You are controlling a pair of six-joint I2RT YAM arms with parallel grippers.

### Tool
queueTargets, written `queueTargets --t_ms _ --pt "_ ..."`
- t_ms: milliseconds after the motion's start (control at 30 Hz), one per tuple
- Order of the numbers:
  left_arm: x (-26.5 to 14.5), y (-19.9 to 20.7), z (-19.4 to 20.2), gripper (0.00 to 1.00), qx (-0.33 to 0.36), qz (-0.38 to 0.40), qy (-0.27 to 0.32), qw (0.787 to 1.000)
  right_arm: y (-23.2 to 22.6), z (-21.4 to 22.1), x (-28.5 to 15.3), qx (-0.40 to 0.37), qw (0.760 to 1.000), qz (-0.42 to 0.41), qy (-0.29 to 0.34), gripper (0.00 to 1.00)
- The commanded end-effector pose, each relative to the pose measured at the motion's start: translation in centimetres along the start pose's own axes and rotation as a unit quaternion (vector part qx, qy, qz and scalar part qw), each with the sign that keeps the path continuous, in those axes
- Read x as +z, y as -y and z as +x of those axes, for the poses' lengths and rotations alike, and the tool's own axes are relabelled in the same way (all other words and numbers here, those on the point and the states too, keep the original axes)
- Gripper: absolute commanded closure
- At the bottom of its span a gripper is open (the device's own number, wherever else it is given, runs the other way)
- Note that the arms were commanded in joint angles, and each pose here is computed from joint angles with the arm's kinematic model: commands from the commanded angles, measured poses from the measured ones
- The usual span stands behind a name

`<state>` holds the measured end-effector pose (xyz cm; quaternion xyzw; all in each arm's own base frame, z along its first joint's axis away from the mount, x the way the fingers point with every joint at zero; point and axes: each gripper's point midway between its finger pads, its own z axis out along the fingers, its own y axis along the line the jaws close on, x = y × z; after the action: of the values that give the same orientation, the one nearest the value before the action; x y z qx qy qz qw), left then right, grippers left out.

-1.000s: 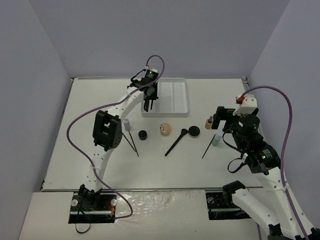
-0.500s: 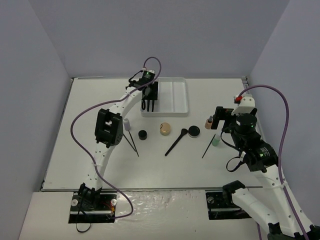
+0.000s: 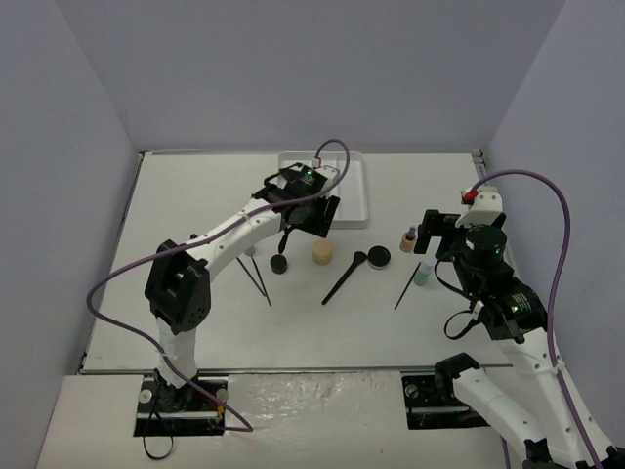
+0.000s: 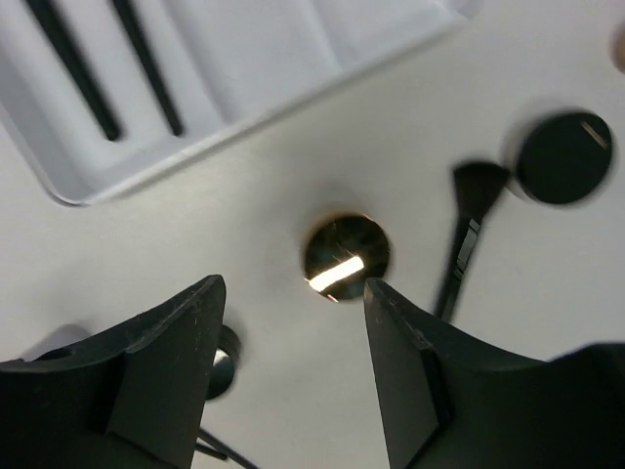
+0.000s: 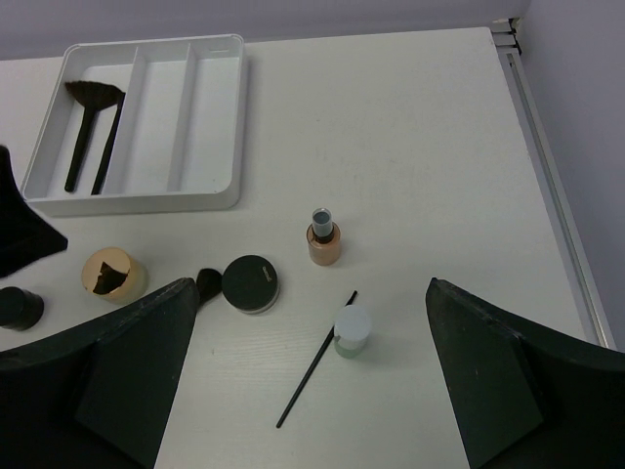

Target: Organize the makeup

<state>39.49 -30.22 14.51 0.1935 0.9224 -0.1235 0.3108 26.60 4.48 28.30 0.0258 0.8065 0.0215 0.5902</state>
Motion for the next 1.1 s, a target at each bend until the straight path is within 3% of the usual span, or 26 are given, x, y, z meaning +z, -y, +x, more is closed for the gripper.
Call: queueTargets --t_ms 0,167,400,667,800,933,967,1067 --pt "-4.0 6.2 2.2 0.44 0.056 0.055 0.015 0.997 -0.1 -1.5 -0.2 0.010 0.999 0.000 0.032 0.00" --pt "-3.1 9.1 6.6 0.41 0.061 0.070 -0.017 0.996 0.0 -1.6 -0.4 0.007 0.999 -0.002 0.035 0.00" --pt "0.4 11.4 9.4 0.41 0.072 0.071 -0.044 0.994 -0.1 -1.9 -0.8 0.010 0.999 -0.008 0.042 0.00" --pt "4.6 12.0 11.7 0.48 0.081 0.071 -0.084 0.991 0.1 -1.7 -1.6 0.020 0.999 -0.010 0.047 0.00" --pt "5.0 11.8 12.7 0.56 0.081 0.065 -0.095 0.990 0.2 -1.8 -1.9 0.021 0.999 -0.009 0.048 0.00" --pt "4.4 10.9 15.0 0.93 0.069 0.051 -0.110 0.990 0.5 -1.7 -2.1 0.022 0.999 -0.004 0.049 0.00" --pt "4.1 10.8 15.4 0.97 0.064 0.051 -0.111 0.990 0.5 -1.6 -2.0 0.022 0.999 -0.003 0.048 0.00" --pt "2.5 10.4 15.2 1.00 0.055 0.052 -0.102 0.992 0.4 -1.3 -1.9 0.022 0.999 -0.004 0.044 0.00"
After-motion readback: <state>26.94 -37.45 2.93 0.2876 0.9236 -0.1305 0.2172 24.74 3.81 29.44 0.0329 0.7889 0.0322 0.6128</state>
